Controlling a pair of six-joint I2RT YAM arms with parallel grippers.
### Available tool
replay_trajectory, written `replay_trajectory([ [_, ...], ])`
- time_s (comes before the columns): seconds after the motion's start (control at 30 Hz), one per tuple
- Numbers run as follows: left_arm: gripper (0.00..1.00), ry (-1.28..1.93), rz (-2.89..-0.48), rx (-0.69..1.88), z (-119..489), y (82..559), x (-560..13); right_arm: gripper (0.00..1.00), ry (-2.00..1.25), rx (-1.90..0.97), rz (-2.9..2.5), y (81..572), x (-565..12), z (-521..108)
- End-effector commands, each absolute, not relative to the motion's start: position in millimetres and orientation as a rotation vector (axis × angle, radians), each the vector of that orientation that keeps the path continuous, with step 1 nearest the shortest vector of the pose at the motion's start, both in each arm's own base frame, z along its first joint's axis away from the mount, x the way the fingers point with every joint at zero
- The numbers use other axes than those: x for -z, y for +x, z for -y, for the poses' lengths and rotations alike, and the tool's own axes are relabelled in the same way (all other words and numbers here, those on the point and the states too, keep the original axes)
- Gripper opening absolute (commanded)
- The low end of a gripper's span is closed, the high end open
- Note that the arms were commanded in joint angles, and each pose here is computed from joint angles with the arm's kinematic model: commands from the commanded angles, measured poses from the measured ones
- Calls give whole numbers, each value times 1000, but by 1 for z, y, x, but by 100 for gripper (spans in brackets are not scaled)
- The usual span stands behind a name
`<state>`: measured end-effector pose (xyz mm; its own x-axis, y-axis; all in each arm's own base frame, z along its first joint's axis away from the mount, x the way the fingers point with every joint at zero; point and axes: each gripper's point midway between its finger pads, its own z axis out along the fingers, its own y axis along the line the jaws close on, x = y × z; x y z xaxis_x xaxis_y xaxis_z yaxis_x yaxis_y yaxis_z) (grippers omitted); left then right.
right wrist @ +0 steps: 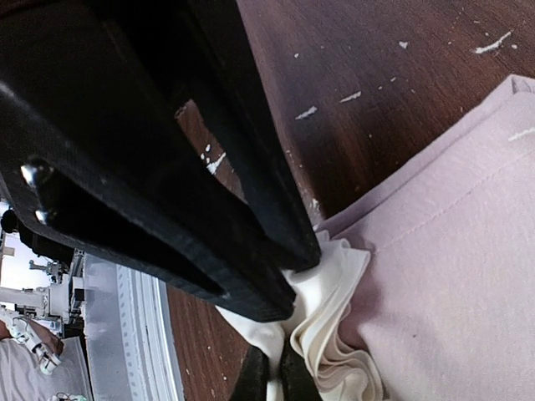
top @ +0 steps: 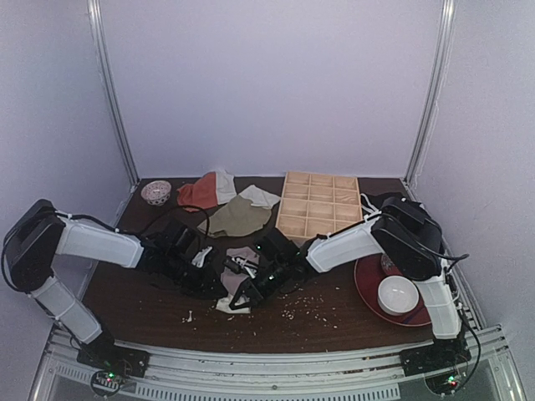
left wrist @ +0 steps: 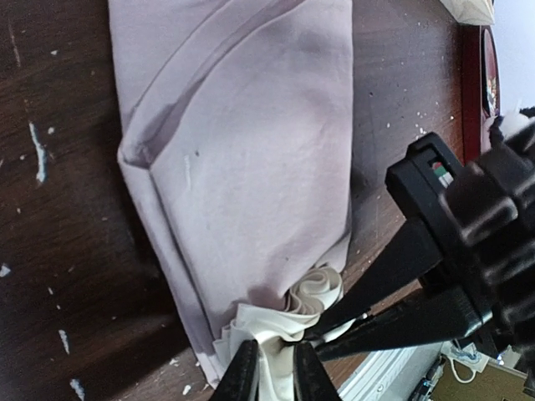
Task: Roll the underwear
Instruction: Roll the underwear at the center of the board.
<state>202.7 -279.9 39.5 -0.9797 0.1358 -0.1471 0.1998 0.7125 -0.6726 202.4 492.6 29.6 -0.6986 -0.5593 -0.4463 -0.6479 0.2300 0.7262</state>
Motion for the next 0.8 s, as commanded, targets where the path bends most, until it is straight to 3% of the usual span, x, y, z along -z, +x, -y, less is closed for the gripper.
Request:
replay_trajectory([
  [0.0, 17, 355, -2729, 1187, 295, 212, -54, 0, -1160, -1380, -2532, 201, -1, -476],
  [0.33, 10, 347, -2861, 1103, 278, 193, -22, 0, -1161, -1373, -2528, 204, -3, -475],
  [0.77, 9, 398, -2941, 1047, 268, 156, -12, 0, -1125, -1322, -2550, 215, 0, -470],
])
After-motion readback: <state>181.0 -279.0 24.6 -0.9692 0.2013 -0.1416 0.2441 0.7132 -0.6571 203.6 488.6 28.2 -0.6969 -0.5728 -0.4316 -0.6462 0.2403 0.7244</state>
